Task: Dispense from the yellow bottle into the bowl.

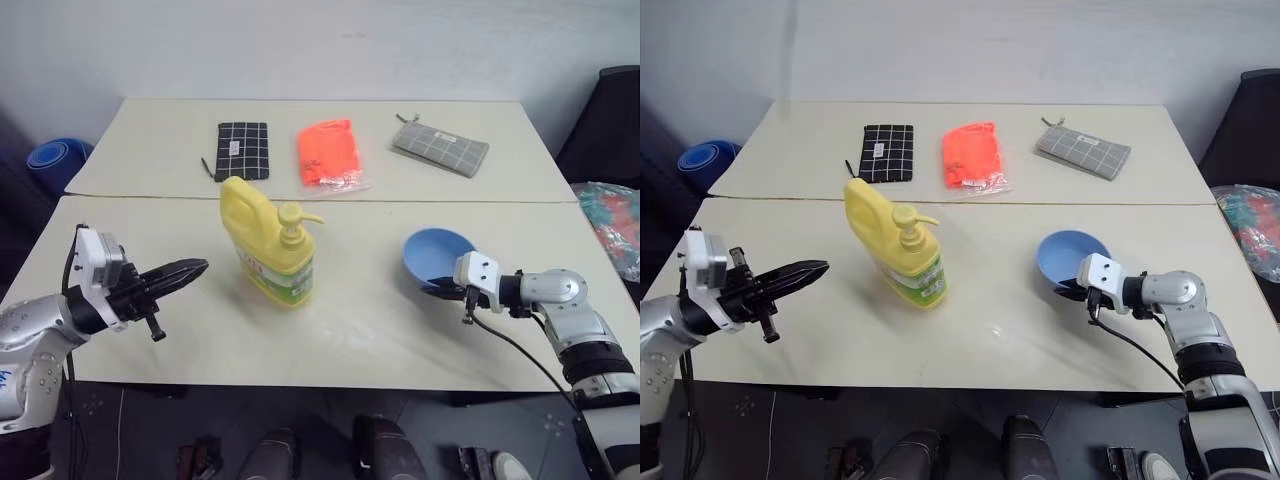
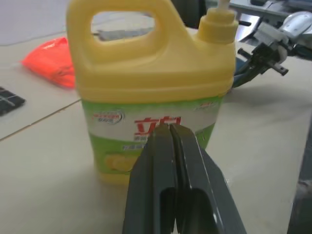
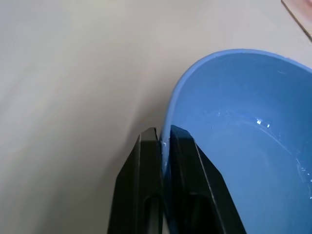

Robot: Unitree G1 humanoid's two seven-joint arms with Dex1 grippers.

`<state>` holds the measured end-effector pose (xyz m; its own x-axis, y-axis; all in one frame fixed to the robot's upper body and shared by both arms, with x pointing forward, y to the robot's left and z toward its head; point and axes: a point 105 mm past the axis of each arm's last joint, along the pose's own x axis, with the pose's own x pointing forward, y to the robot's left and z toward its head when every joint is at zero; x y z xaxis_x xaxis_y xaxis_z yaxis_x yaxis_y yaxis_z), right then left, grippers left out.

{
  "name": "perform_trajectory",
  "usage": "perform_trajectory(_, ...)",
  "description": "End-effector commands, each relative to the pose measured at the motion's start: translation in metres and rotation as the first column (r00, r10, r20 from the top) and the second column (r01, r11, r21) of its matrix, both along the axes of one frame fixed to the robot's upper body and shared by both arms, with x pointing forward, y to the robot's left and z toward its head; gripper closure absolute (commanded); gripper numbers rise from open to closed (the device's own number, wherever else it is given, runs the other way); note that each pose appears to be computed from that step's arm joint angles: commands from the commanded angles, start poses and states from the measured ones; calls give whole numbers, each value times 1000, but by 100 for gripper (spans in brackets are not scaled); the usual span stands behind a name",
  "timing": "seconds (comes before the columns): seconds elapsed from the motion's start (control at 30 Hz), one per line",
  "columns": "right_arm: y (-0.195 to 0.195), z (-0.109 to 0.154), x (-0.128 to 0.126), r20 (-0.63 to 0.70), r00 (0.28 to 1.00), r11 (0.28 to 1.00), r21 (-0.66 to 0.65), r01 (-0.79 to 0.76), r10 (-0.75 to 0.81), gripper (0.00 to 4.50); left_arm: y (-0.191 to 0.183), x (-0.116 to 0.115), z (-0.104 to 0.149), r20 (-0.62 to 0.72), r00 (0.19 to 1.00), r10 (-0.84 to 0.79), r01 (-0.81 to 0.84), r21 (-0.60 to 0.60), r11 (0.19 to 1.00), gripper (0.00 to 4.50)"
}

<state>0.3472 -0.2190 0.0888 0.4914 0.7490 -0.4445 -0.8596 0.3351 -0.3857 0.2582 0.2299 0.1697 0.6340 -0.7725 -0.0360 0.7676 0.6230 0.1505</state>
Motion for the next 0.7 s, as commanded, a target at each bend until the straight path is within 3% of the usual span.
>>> perform_trajectory(0.03,-1,6,-1,46,999,998,64,-4,2,330,-1,-3,-9,17,999,29,-29,30,999,385)
perform_trajectory(0.2,-3,34,-21,132,991,971,234,-57,26,152,2,-9,-31,-36,999,35,-33,56,998,224)
perform_trajectory(0.33,-12,64,-54,207,977,910,414,-39,-52,11,10,-12,-38,44,994,99,-103,85,991,100)
perform_trajectory(0.37,-12,63,-65,211,976,912,407,-39,-52,0,10,-15,-42,70,990,120,-127,117,985,72)
perform_trajectory(0.53,-3,43,-111,172,985,943,327,-59,2,0,16,-19,-57,89,978,186,-197,141,970,72)
perform_trajectory(0.7,2,13,-126,161,987,956,290,-43,-4,0,13,-29,-82,51,972,228,-234,161,959,72)
